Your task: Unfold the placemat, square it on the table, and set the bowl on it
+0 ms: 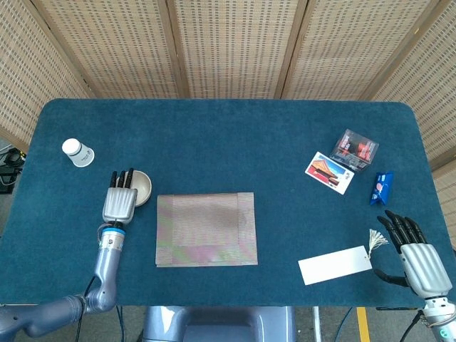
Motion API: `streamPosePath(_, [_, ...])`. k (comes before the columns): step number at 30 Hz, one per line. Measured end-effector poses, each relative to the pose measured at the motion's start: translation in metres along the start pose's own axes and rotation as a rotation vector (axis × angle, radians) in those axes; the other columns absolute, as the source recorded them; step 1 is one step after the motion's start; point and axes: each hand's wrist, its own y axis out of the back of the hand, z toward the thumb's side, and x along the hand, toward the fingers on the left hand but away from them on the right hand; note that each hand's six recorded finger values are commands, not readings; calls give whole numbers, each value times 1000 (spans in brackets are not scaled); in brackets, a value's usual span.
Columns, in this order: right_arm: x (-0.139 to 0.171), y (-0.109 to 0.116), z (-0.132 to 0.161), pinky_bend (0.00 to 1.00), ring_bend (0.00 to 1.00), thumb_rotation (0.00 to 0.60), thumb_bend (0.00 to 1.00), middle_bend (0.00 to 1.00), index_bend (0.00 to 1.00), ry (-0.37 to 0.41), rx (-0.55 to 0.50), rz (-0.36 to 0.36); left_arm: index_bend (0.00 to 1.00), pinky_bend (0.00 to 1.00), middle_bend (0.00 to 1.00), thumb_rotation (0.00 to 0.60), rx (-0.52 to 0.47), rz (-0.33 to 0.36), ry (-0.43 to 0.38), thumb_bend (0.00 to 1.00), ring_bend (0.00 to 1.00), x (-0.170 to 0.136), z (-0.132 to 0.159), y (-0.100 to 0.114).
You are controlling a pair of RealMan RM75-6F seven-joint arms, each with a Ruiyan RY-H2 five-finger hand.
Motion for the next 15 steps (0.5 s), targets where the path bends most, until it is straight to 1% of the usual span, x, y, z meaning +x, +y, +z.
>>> streamPosePath(2, [0, 0, 0, 0, 0, 600, 65, 0, 87, 1, -1, -1, 665, 0, 0, 600, 0, 5, 1, 551, 0, -1, -1, -1])
streamPosePath(4, [1, 0, 1, 0, 0, 600, 65, 0, 87, 3, -1, -1, 673, 0, 0, 600, 1, 10, 5, 577, 0, -3, -3, -2])
streamPosePath(10, [1, 1, 1, 0, 0, 600, 64, 0, 87, 4, -1, -5, 680, 0, 0, 600, 4, 30, 10, 580, 0, -8, -13, -2])
streamPosePath(15, [2, 2, 2, 0, 0, 600, 65, 0, 87, 6, -1, -6, 684, 0, 0, 600, 7, 61, 17, 580, 0, -16, -30, 2])
